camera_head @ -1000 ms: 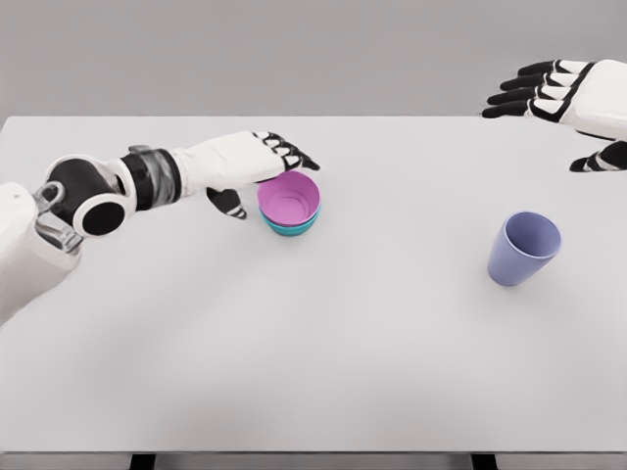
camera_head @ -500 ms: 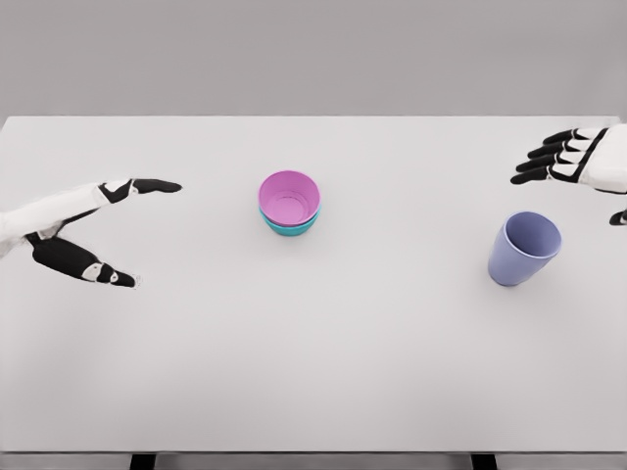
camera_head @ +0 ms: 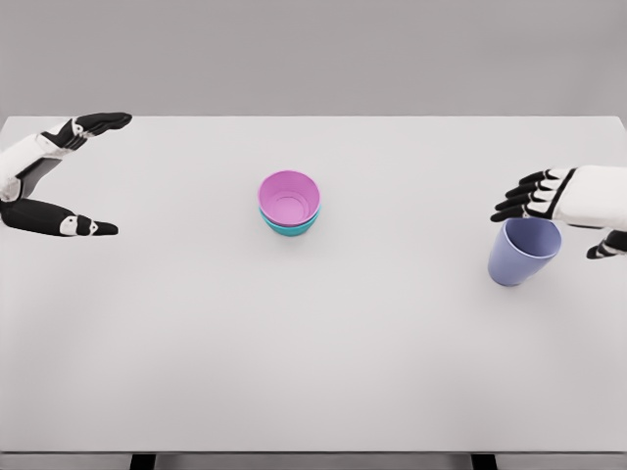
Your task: Stacking bowl and cup with both arms
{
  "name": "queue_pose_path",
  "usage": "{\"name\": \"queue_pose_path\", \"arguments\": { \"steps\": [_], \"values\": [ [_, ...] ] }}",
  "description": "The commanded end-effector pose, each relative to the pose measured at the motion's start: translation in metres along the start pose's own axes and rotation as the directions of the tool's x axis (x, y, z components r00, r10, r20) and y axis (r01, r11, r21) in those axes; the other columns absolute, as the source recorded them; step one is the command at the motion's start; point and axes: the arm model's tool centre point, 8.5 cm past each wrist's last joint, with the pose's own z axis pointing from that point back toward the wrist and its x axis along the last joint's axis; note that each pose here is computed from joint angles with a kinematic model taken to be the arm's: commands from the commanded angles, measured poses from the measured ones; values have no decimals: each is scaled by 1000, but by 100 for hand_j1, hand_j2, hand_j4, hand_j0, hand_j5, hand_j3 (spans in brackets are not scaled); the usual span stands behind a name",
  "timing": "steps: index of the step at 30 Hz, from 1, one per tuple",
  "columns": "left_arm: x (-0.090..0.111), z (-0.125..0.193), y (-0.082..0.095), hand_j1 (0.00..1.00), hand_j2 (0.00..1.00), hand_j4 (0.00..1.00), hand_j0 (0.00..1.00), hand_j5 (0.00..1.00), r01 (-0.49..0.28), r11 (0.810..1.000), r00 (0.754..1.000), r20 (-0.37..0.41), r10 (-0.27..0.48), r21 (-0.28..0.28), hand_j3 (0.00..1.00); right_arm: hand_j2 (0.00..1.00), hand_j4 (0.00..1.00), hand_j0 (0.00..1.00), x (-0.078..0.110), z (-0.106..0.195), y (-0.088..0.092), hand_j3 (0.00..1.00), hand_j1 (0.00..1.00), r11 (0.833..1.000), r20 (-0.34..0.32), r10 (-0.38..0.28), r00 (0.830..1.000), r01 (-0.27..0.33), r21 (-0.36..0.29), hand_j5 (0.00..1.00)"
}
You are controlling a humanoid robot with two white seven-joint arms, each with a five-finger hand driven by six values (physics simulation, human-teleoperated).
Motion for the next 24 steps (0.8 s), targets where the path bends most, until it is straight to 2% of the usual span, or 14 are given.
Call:
{"name": "queue_pose_path", "arguments": {
  "steps": [1,8,11,24],
  "values": [
    [-3,-4,-6,100,100,100,100,100,-1,1000,1000,3,1,5,100,100,100,100,1,-4,4,100,100,1000,7,-9,1000,9,8,100],
    [-11,3,-3,100,100,100,100,100,9,1000,999,-31,-9,15,100,100,100,100,3,-16,12,100,100,1000,21,-4,1000,3,24,100],
    [-25,15,0,100,100,100,100,100,-4,999,997,-83,6,35,100,100,100,100,1,-20,13,100,100,1000,22,-9,1000,9,16,100],
    [-25,15,0,100,100,100,100,100,-3,999,996,-84,6,35,100,100,100,100,-16,-32,28,100,100,999,-14,-40,999,41,25,100]
  ]
}}
